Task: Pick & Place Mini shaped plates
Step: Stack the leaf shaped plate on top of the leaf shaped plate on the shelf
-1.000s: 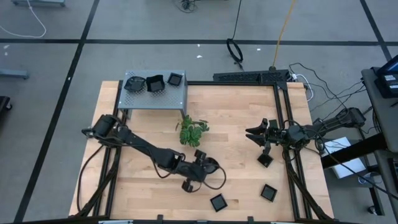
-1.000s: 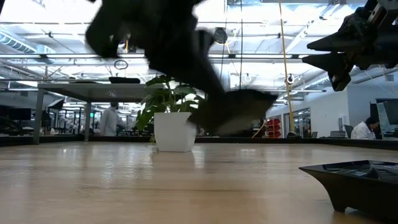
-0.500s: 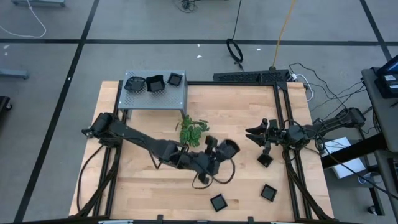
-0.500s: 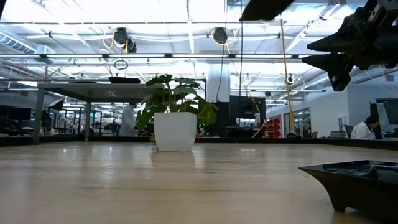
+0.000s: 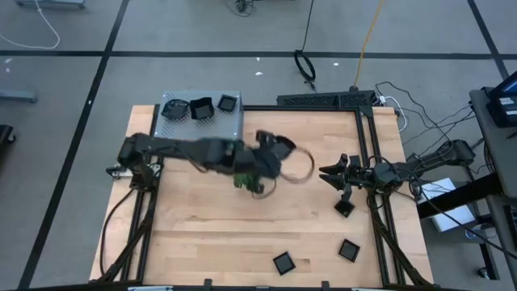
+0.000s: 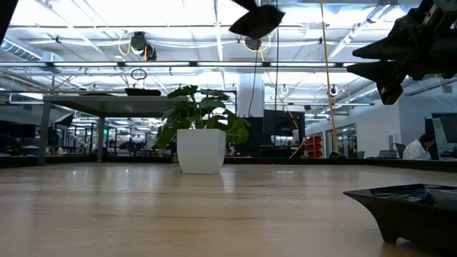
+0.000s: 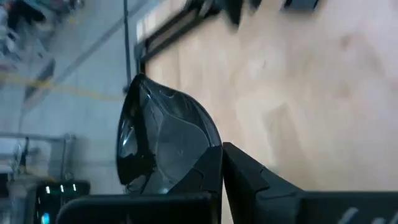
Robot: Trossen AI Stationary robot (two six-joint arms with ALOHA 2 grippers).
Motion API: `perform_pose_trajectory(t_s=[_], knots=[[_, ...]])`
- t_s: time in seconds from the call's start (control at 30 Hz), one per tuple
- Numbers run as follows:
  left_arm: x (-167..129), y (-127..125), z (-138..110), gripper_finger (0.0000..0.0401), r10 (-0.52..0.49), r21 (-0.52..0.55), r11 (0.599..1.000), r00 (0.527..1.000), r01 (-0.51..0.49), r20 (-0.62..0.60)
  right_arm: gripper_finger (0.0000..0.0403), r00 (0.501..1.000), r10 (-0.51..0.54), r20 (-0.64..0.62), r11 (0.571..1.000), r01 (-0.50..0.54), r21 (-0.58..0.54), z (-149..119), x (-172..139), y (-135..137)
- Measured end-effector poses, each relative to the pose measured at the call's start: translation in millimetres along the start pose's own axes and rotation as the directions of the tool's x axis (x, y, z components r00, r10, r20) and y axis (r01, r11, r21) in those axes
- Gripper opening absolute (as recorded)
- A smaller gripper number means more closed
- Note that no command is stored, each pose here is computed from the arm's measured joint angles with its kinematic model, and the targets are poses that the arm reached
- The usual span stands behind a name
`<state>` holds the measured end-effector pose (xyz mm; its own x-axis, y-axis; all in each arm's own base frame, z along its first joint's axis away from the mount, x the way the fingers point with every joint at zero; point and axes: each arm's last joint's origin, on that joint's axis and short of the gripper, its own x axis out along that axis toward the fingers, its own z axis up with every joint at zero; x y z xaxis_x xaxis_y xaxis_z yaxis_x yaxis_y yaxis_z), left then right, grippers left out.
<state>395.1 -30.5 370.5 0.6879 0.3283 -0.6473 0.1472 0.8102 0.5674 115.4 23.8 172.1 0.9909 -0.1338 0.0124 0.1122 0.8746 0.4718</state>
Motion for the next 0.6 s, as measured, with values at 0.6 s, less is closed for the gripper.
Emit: perform_pose_trajectory(t_s=[0.6], knots=[[-91,93,-107,0.0006,-0.015,-0.179,0.983,0.946,-0.046,-0.324,0.0132,1.000,-0.003,-0.006,1.000,0.003,-0.004,-1,0,0]])
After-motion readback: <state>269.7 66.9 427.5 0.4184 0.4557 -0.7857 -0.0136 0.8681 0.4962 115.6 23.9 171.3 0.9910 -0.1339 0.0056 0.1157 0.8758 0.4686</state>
